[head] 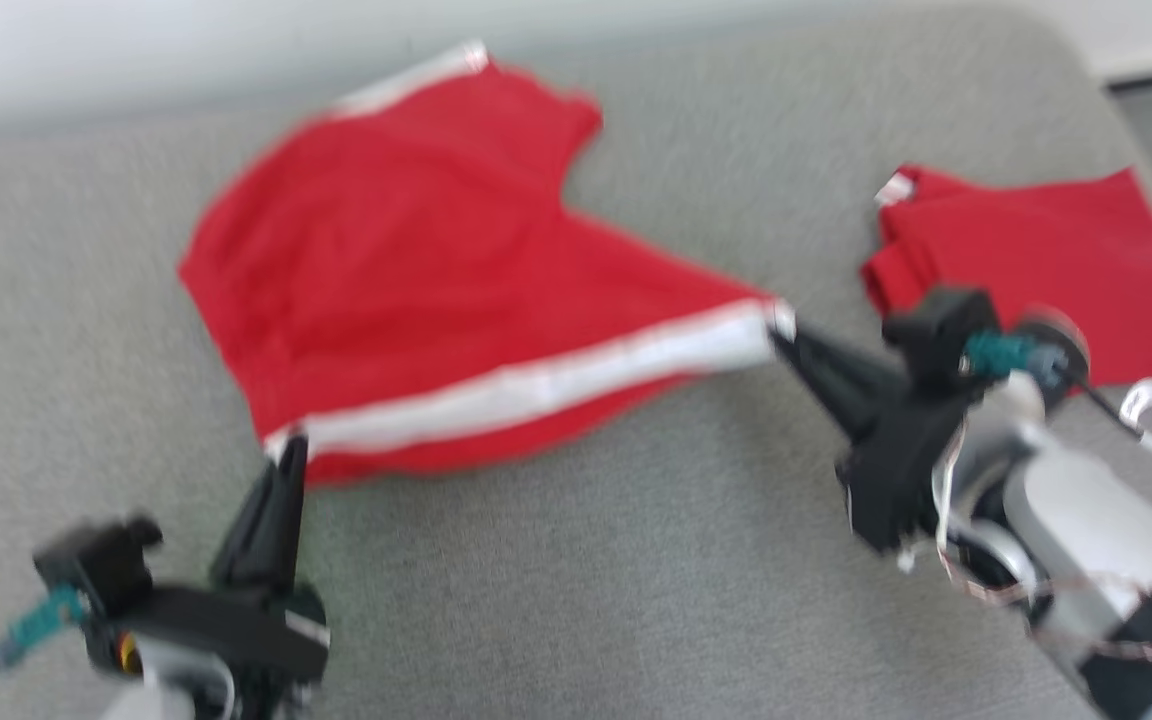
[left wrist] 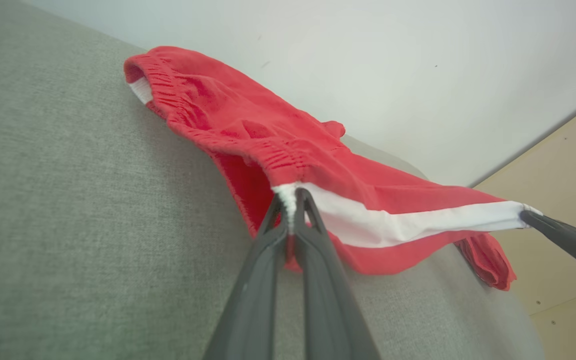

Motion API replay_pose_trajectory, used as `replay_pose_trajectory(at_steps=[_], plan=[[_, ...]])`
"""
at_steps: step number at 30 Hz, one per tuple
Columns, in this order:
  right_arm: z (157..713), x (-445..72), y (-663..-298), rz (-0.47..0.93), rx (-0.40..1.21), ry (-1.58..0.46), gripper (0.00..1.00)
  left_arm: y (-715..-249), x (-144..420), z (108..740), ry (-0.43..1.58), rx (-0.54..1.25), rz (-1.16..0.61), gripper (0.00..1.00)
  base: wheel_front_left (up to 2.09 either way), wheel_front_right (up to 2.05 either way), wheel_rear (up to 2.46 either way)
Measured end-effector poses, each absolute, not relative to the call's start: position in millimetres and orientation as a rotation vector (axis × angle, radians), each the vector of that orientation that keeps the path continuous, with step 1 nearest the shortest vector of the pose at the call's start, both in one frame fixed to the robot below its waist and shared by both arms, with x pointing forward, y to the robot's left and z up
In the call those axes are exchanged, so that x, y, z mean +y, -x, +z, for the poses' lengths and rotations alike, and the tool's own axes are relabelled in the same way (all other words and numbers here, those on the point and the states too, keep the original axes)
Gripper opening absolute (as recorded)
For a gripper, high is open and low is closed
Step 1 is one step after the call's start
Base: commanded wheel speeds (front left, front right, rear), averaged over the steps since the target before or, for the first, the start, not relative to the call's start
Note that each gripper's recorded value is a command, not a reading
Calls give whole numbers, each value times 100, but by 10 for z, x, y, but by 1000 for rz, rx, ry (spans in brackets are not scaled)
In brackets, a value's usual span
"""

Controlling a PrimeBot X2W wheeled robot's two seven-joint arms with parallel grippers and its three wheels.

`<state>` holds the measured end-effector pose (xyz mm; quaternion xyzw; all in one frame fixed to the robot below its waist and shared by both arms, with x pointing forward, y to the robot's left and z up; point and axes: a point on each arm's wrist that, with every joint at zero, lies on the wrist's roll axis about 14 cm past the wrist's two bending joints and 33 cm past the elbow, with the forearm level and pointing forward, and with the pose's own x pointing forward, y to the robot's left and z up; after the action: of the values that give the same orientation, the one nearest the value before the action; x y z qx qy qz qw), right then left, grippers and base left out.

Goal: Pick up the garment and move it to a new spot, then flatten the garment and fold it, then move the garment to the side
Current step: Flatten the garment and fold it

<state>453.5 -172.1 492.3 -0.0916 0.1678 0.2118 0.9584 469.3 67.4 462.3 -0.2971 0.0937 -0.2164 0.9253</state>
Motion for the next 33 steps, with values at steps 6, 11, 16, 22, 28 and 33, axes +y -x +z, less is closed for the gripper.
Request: replay_pose_trajectory(at_steps=[6,11,16,22,28,33], plan=[[4796,-1735,-3846,463,537,125,0,-4286,739,4625,561,201,-430,0,0,0,0],[4664,-1849,-3291,452,713,12,0,-3908,770,4602,533,224,-433,0,0,0,0],[4474,-2059,-2803,396,860,-64,0,-3530,726,4489,515,288,-447,0,0,0,0],[4202,-2071,-2334,370,1037,-162,0,-3186,744,4307,520,384,-438,0,0,0,0],[4528,-1889,-2628,402,897,-98,0,-3152,814,4373,540,364,-422,0,0,0,0],[4856,-1772,-3129,430,736,-35,0,-3387,831,4578,586,273,-405,0,0,0,0]])
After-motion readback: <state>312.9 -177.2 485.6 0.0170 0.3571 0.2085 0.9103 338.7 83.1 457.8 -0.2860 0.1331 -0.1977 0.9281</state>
